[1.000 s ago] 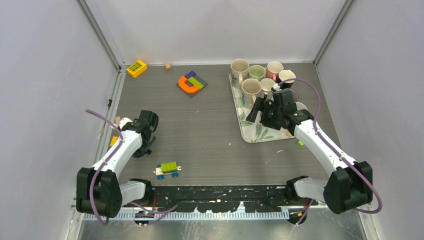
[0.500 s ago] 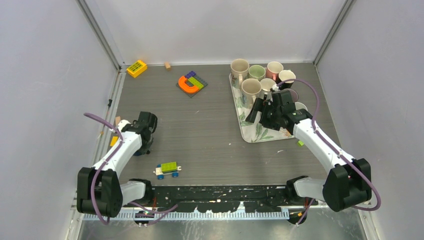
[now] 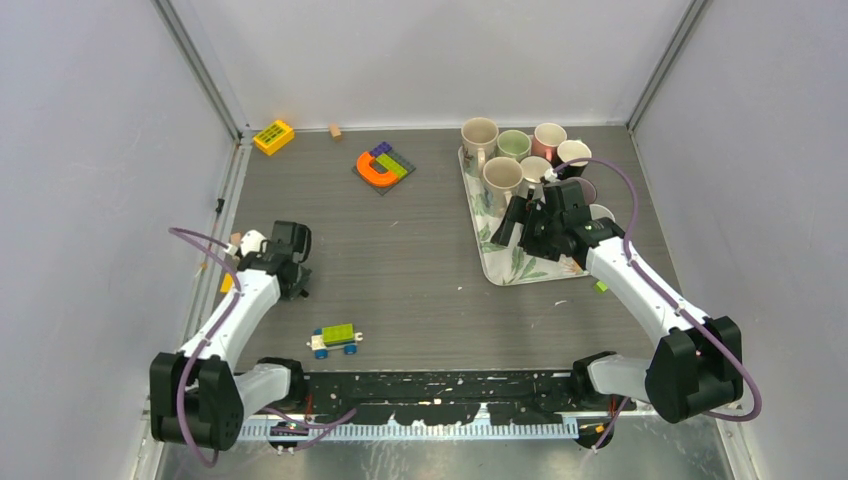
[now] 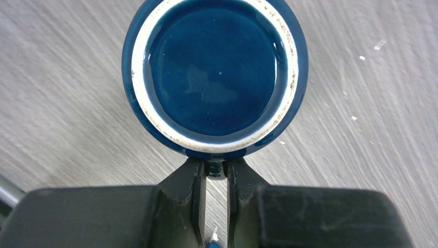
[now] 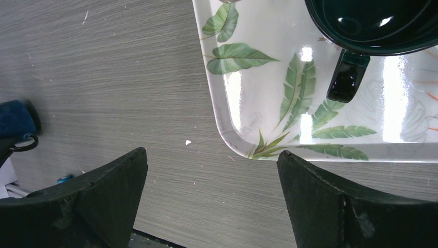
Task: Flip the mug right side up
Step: Turn over the cup at the center of the board.
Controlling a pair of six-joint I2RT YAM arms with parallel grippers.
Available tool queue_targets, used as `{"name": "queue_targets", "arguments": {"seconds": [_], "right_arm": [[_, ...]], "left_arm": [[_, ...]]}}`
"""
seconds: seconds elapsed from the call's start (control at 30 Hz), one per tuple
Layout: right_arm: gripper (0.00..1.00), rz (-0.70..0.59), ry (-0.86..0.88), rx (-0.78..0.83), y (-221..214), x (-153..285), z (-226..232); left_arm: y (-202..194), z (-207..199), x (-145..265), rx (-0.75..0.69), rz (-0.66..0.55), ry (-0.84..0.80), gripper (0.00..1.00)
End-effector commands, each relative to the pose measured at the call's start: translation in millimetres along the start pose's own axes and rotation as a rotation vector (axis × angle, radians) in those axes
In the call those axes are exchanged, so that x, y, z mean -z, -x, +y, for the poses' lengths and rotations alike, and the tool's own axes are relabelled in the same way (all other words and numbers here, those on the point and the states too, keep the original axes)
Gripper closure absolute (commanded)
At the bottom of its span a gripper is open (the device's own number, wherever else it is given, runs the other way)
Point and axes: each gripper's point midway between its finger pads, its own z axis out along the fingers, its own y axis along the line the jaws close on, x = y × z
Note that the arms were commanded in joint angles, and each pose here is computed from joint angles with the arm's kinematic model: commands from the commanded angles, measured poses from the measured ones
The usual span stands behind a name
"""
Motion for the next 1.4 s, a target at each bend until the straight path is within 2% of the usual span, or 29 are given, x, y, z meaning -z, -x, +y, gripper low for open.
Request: {"name": "queue_targets", "arguments": {"seconds": [0.0, 0.27, 0.67, 0.9, 1.17, 1.37], "right_arm": [[0.0, -0.029, 0.039, 0.002, 9, 2, 11], [0.0, -0.05, 0.084, -0.019, 17, 10, 24], [0.0, -0.033, 0.334, -0.103, 31, 14, 77], [0.0, -0.042, 0.513, -0.15, 46, 20, 116], [0.0, -0.058, 0.689, -0.147, 55, 29, 169], [0.07, -0.02, 0.808, -0.113, 51, 33, 217]], "left_arm": [[29, -45, 26, 0.011, -0.066, -0.229, 1.0], [38, -103, 69, 0.034, -0.059, -0.597, 1.0], [36, -185, 149, 0.122, 0.113, -1.123, 1.0], [33, -209, 189, 0.139, 0.207, -1.378, 1.0], [25, -220, 217, 0.109, 0.291, -1.549, 1.0], [17, -226, 232, 0.105, 0.365, -1.669, 1.0]]}}
